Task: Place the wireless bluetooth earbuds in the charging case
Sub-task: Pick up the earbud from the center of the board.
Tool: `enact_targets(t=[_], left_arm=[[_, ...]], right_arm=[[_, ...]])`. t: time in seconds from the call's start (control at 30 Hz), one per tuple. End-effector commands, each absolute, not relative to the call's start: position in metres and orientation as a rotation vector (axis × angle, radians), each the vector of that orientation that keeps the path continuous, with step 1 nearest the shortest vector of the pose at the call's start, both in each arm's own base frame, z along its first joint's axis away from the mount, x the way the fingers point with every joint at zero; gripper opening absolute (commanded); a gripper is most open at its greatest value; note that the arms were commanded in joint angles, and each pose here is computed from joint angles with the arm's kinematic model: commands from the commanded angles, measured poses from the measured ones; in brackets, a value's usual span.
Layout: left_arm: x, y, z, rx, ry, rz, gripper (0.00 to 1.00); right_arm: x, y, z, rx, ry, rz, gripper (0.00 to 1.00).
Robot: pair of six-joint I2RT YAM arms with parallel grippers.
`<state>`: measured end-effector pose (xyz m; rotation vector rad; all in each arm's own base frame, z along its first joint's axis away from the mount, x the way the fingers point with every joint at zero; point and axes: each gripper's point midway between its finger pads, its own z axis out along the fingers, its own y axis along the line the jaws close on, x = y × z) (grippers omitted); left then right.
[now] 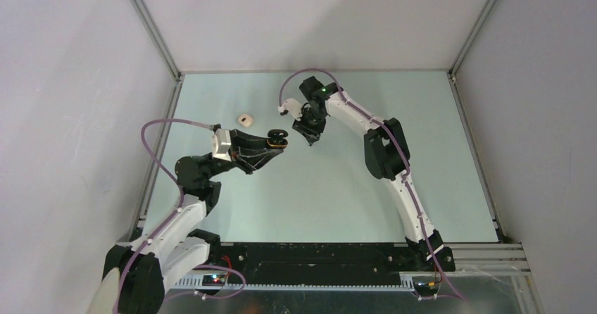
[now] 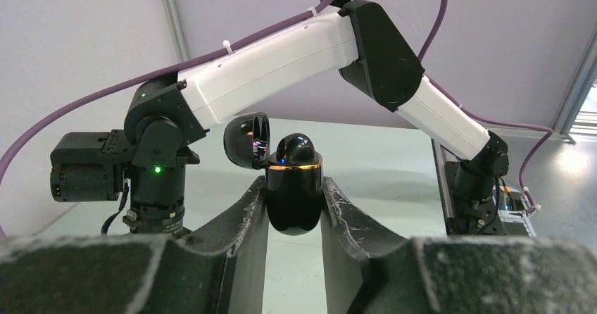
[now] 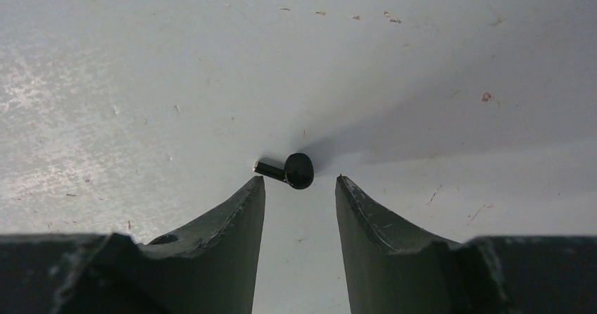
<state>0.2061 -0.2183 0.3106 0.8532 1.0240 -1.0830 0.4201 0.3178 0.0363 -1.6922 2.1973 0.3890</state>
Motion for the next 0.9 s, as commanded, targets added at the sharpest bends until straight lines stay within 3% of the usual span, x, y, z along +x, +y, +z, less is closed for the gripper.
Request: enact_targets(t=[0.0, 0.87], left_arm=[[0.2083, -0.2159, 0.3177, 0.852, 0.990, -1.048, 0.01], [0.2098, -0.2166, 0.3162, 0.851, 0.995, -1.053, 0.01]], right_arm=[[0.4202, 0.3272, 0.0422, -1.712, 2.158, 0.418, 0.46], [0.4256, 0.3283, 0.0365, -1.700, 2.160, 0.394, 0.41]])
